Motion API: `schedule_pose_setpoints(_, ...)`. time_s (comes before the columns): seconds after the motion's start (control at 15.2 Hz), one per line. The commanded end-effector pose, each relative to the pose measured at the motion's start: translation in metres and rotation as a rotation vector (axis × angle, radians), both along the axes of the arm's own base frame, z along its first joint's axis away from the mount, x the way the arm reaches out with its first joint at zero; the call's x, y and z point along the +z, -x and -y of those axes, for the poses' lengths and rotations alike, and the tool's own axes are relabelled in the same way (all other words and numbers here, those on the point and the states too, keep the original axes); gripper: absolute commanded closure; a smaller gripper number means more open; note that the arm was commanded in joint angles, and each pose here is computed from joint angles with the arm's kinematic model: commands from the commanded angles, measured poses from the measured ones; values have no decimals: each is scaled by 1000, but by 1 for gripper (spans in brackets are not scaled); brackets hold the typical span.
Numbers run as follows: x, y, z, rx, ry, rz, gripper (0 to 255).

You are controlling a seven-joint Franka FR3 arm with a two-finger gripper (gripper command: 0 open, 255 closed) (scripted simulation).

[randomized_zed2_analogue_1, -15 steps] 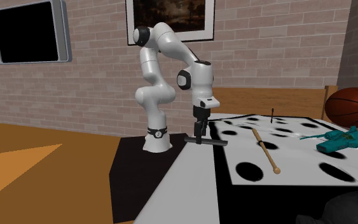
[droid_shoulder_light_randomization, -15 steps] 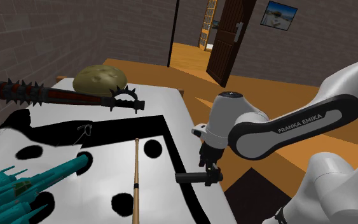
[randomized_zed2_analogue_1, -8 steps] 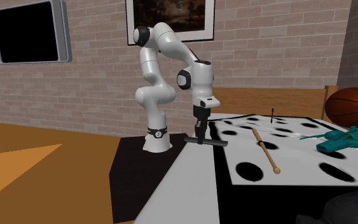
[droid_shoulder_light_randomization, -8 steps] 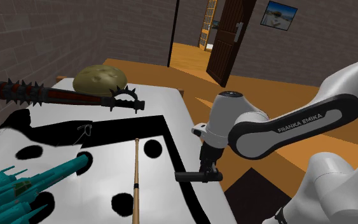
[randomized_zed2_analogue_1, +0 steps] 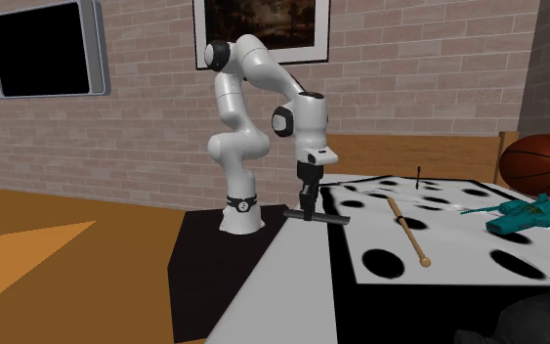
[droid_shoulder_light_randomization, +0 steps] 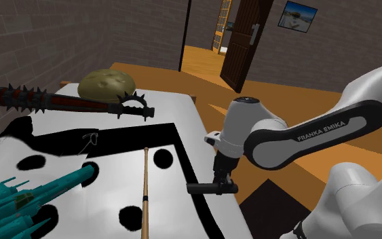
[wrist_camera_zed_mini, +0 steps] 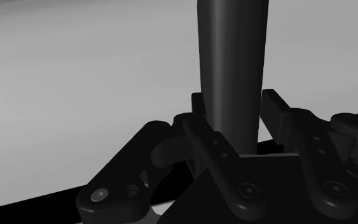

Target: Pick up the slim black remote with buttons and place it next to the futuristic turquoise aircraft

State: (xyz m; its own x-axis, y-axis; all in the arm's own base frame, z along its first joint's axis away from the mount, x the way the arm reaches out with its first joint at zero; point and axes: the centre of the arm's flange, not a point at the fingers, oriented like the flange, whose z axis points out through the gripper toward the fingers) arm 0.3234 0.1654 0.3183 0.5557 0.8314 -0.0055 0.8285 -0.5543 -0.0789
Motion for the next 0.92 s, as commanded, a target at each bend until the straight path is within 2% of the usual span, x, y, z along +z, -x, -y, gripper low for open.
schedule_pose_setpoints(0.0,7,1,0,0,1,-4,255)
schedule_pose_setpoints(0.86,76,1,0,0,1,-4,255)
